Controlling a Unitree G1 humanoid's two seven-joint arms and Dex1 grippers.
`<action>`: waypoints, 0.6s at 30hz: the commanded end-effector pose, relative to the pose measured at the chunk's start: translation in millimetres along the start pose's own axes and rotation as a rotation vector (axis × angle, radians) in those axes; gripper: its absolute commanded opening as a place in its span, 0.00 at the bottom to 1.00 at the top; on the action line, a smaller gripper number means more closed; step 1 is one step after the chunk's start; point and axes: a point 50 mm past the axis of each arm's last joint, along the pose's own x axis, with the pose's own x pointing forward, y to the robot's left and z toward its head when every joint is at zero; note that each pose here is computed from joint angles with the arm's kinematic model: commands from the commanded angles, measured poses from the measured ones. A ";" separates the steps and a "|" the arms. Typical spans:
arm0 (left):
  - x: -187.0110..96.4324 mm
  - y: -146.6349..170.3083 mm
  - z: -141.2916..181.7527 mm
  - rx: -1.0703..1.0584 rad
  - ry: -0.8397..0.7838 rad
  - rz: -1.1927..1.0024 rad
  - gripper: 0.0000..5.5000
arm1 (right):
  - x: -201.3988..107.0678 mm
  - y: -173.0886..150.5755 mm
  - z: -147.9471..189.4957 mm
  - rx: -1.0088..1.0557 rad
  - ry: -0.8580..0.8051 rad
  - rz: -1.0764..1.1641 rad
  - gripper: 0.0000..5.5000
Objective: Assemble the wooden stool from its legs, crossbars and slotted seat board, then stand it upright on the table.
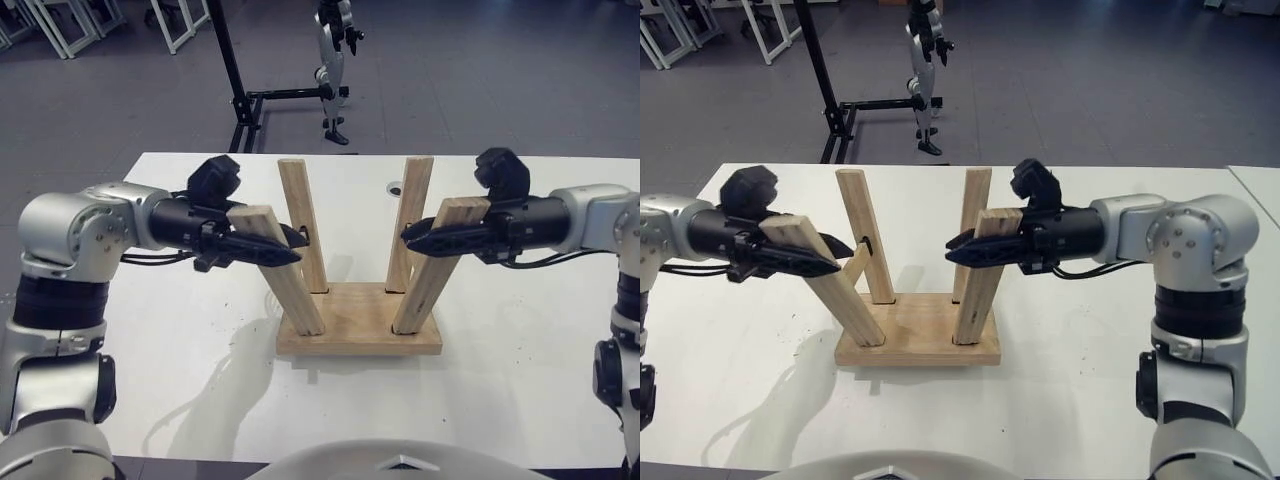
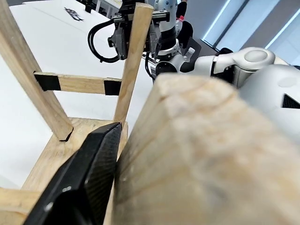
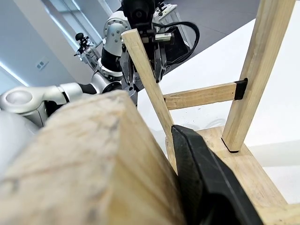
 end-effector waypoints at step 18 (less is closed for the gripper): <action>-18.4 88.5 5.5 -0.455 -0.220 0.269 0.76 | -18.3 -71.5 10.6 0.572 -0.200 -0.116 0.76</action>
